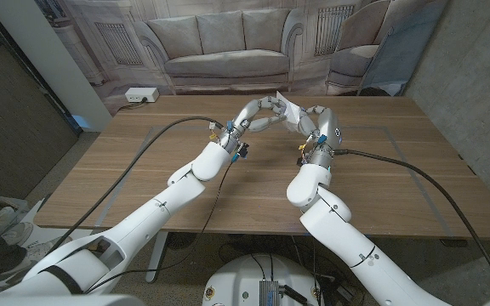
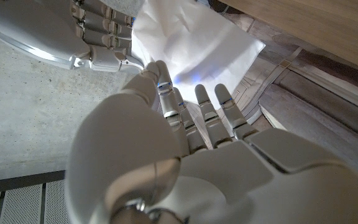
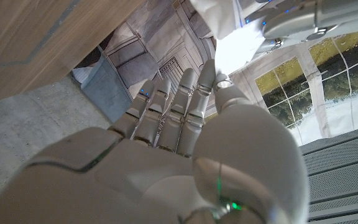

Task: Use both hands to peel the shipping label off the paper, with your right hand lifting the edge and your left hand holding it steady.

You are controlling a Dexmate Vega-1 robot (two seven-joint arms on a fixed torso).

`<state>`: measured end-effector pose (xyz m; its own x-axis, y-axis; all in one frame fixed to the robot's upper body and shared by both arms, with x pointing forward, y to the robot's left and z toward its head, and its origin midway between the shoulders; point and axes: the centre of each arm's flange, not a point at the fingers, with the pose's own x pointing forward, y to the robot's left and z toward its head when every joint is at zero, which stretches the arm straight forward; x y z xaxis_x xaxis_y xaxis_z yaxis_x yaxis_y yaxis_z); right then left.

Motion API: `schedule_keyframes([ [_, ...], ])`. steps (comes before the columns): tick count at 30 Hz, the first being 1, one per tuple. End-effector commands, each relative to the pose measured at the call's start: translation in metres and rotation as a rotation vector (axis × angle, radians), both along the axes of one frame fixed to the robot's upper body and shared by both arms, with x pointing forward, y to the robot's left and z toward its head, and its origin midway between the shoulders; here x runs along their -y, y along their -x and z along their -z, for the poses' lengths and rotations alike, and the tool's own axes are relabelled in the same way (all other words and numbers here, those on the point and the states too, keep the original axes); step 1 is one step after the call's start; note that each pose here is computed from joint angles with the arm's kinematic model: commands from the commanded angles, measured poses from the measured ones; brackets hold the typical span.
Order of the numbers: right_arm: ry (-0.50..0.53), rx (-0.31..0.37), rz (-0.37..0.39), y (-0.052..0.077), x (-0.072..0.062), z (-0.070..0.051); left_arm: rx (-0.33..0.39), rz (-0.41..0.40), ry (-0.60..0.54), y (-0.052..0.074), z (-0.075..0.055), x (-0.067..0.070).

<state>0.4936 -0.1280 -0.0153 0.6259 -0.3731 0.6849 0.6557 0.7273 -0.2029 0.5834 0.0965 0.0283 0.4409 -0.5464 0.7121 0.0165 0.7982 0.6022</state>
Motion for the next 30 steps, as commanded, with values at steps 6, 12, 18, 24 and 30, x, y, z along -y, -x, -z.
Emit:
schedule_keyframes([
  [6,-0.033,0.043,0.059,-0.009,0.002,-0.006,-0.008,-0.002,0.009,-0.001,0.003,-0.004],
  [12,-0.041,0.052,0.067,-0.012,0.002,-0.008,-0.009,-0.002,0.006,-0.001,0.004,-0.005],
  [18,-0.051,0.061,0.083,-0.016,0.004,-0.011,-0.006,-0.004,0.006,-0.001,0.004,-0.006],
  [24,-0.058,0.066,0.098,-0.018,0.005,-0.014,-0.005,-0.005,0.005,-0.001,0.004,-0.006],
  [30,-0.068,0.068,0.104,-0.021,0.006,-0.016,-0.006,-0.009,0.009,0.000,0.005,-0.007],
])
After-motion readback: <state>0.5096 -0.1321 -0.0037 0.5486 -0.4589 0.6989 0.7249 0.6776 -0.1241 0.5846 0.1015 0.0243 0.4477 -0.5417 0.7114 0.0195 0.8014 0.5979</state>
